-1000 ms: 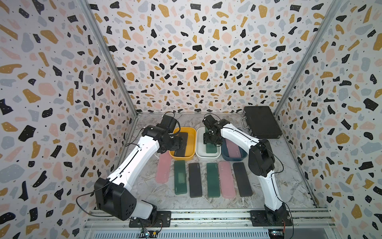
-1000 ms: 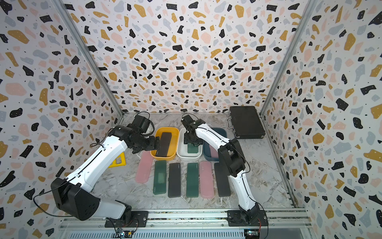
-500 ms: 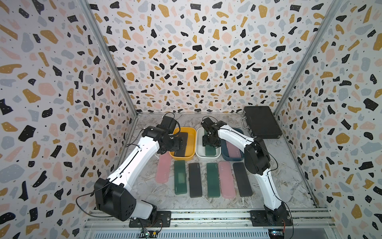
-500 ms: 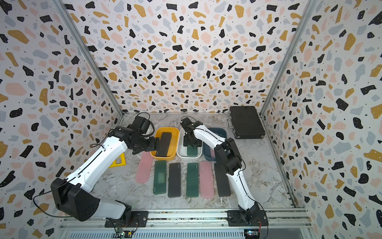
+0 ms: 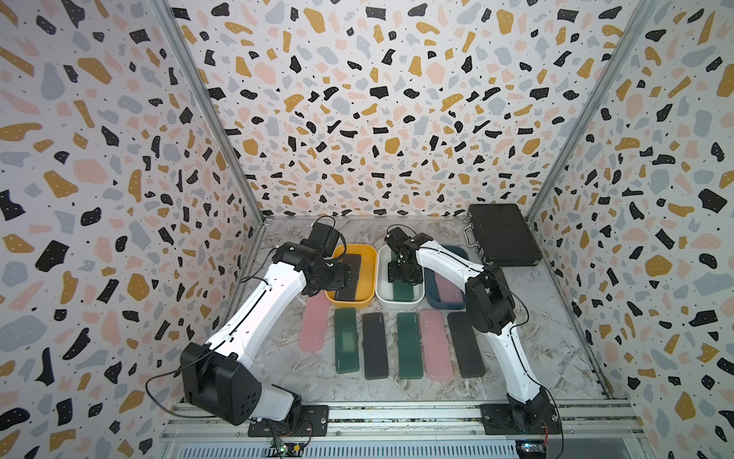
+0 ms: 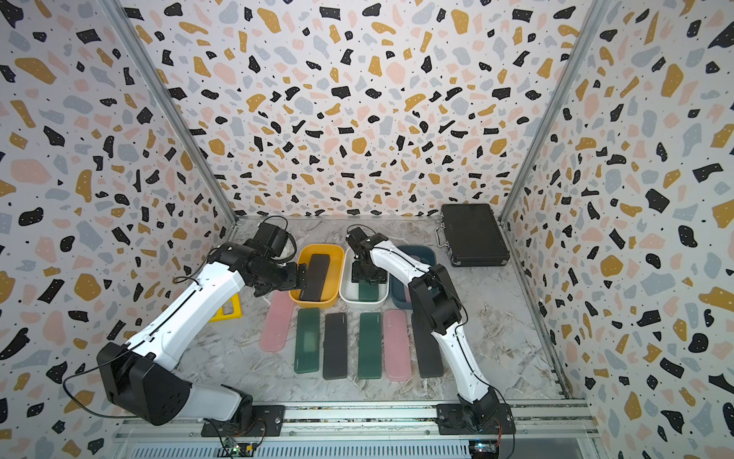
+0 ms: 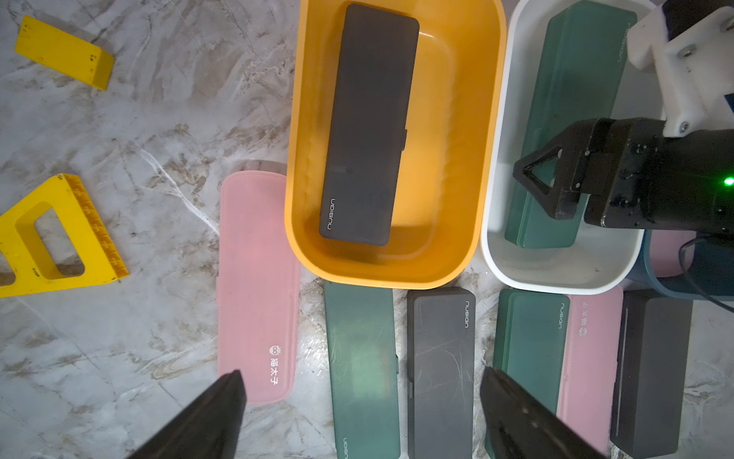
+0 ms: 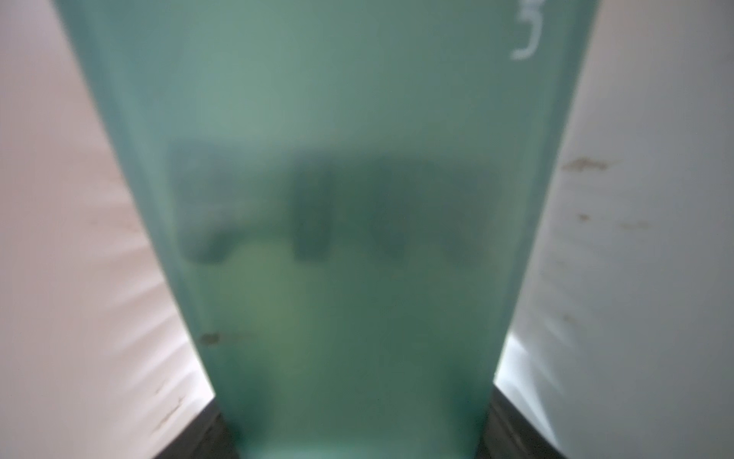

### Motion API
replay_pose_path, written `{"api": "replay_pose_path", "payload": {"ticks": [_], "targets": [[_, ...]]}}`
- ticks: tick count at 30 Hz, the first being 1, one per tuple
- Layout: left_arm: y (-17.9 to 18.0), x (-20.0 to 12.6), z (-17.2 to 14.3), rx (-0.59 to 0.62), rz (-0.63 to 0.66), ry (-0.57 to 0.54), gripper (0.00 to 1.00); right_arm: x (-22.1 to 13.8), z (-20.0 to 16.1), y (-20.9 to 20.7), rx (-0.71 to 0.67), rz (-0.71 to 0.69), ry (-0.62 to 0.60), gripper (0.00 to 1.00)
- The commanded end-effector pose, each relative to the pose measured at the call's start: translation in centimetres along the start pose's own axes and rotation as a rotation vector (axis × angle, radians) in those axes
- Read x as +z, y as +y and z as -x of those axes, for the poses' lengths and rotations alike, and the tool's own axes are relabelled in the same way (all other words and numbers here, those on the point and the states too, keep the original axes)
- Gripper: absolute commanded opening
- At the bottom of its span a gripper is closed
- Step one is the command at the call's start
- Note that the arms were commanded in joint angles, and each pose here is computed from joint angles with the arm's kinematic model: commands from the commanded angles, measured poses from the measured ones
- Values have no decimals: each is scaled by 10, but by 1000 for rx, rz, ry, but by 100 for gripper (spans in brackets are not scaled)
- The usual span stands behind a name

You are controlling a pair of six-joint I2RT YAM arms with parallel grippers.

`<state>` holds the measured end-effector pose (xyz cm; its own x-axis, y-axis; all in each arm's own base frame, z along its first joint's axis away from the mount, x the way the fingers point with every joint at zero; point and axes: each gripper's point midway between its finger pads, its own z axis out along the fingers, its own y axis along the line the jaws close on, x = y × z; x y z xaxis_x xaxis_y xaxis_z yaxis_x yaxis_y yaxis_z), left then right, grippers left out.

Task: Place the pencil cases by color into the storage box
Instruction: Place the pencil case at the storage box.

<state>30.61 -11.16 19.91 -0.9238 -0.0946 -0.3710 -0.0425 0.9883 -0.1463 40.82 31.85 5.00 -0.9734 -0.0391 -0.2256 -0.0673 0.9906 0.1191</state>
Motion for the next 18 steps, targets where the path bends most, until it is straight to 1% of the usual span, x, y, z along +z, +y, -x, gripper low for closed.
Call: {"api": "replay_pose_path", "payload": {"ticks": [1,18], "targets": [[1,-3,-1,3,-6,-10,96,-6,4,6,0,12,-11,59],[1,-1,-2,7,-4,-1,96,7,-6,-1,8,-13,26,65]]}}
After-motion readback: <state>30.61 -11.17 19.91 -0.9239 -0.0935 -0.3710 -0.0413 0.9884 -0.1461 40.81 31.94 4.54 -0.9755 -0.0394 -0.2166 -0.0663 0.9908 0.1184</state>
